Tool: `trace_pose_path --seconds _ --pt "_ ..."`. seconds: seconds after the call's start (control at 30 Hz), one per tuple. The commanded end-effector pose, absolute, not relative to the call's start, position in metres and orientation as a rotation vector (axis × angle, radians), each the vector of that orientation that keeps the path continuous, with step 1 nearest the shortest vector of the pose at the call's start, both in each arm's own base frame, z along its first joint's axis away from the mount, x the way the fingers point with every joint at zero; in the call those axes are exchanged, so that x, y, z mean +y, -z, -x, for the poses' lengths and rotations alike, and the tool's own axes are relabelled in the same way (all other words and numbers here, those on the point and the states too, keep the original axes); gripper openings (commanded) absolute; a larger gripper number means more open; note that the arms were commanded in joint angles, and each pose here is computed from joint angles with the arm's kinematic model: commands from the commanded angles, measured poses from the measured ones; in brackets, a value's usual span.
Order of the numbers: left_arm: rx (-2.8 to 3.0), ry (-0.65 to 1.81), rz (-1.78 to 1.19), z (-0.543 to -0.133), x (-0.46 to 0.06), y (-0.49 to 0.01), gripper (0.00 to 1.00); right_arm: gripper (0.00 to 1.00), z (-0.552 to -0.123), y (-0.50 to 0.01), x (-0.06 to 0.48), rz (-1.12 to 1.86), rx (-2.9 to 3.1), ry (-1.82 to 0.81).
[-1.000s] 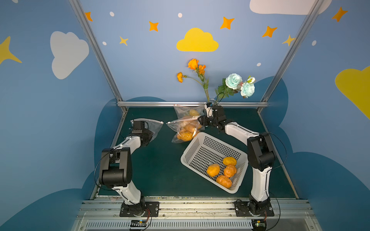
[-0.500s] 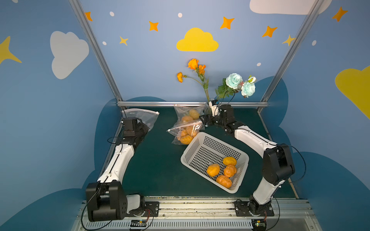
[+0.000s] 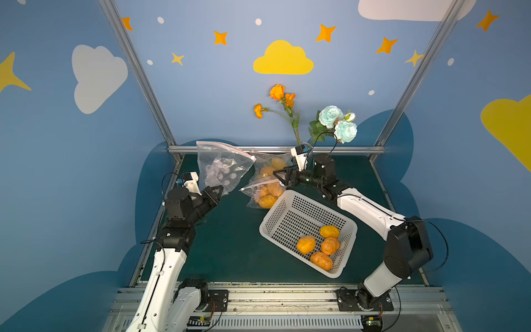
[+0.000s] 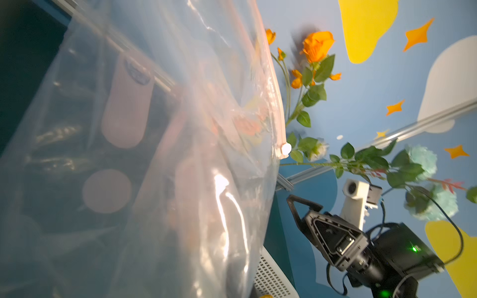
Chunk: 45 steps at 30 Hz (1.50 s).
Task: Put the potatoes into a zipper bag and zip it
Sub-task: Open the zipper of the food storage bag.
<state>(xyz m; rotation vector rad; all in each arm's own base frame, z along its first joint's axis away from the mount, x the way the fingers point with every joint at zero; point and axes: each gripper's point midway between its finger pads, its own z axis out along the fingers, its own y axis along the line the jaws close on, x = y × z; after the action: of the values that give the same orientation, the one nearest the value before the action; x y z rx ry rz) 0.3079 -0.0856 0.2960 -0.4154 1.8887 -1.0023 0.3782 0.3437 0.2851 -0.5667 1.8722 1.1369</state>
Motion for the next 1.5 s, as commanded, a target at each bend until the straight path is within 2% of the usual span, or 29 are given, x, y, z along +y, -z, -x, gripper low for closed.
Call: trace_pose_path --seconds 0.0,0.47,0.77,0.83,0.9,0.97,1.07,1.17,1.3,1.33,1.37,1.4,1.43,1.47 --pt "1.875 1.064 0.279 -0.304 -0.107 -0.304 0.02 0.82 -0.358 -0.312 0.353 0.571 1.777 -1.246" --pt "1.889 1.146 0.188 -0.301 -0.136 -0.299 0.02 0.79 -0.375 -0.31 0.37 0.51 1.76 -1.284" --pt "1.887 1.161 0.17 -0.295 -0.139 -0.292 0.02 0.23 -0.384 -0.308 0.373 0.498 1.753 -1.272" --pt "1.89 1.16 0.171 -0.295 -0.138 -0.289 0.02 0.21 -0.384 -0.309 0.373 0.499 1.743 -1.277" --pt "1.893 1.157 0.18 -0.296 -0.138 -0.286 0.02 0.26 -0.383 -0.309 0.375 0.507 1.736 -1.292" --pt "1.89 1.165 0.174 -0.297 -0.139 -0.285 0.02 0.37 -0.383 -0.309 0.378 0.512 1.729 -1.308" --pt "1.889 1.179 0.165 -0.299 -0.141 -0.285 0.02 0.38 -0.386 -0.308 0.379 0.509 1.729 -1.311" --pt "1.884 1.182 0.159 -0.301 -0.142 -0.285 0.02 0.19 -0.388 -0.306 0.381 0.513 1.735 -1.309" --pt "1.878 1.162 0.18 -0.306 -0.139 -0.282 0.02 0.0 -0.39 -0.302 0.38 0.518 1.745 -1.301" --pt "1.879 1.15 0.188 -0.308 -0.138 -0.281 0.05 0.0 -0.39 -0.301 0.379 0.518 1.745 -1.295" --pt "1.886 1.137 0.208 -0.31 -0.136 -0.279 0.15 0.0 -0.39 -0.302 0.378 0.519 1.74 -1.284" --pt "1.895 1.115 0.241 -0.313 -0.132 -0.276 0.27 0.0 -0.391 -0.302 0.377 0.521 1.74 -1.272" --pt "1.912 1.071 0.285 -0.317 -0.126 -0.271 0.44 0.0 -0.392 -0.303 0.376 0.522 1.736 -1.253" --pt "1.932 1.02 0.324 -0.319 -0.119 -0.265 0.54 0.0 -0.394 -0.303 0.374 0.528 1.734 -1.227"
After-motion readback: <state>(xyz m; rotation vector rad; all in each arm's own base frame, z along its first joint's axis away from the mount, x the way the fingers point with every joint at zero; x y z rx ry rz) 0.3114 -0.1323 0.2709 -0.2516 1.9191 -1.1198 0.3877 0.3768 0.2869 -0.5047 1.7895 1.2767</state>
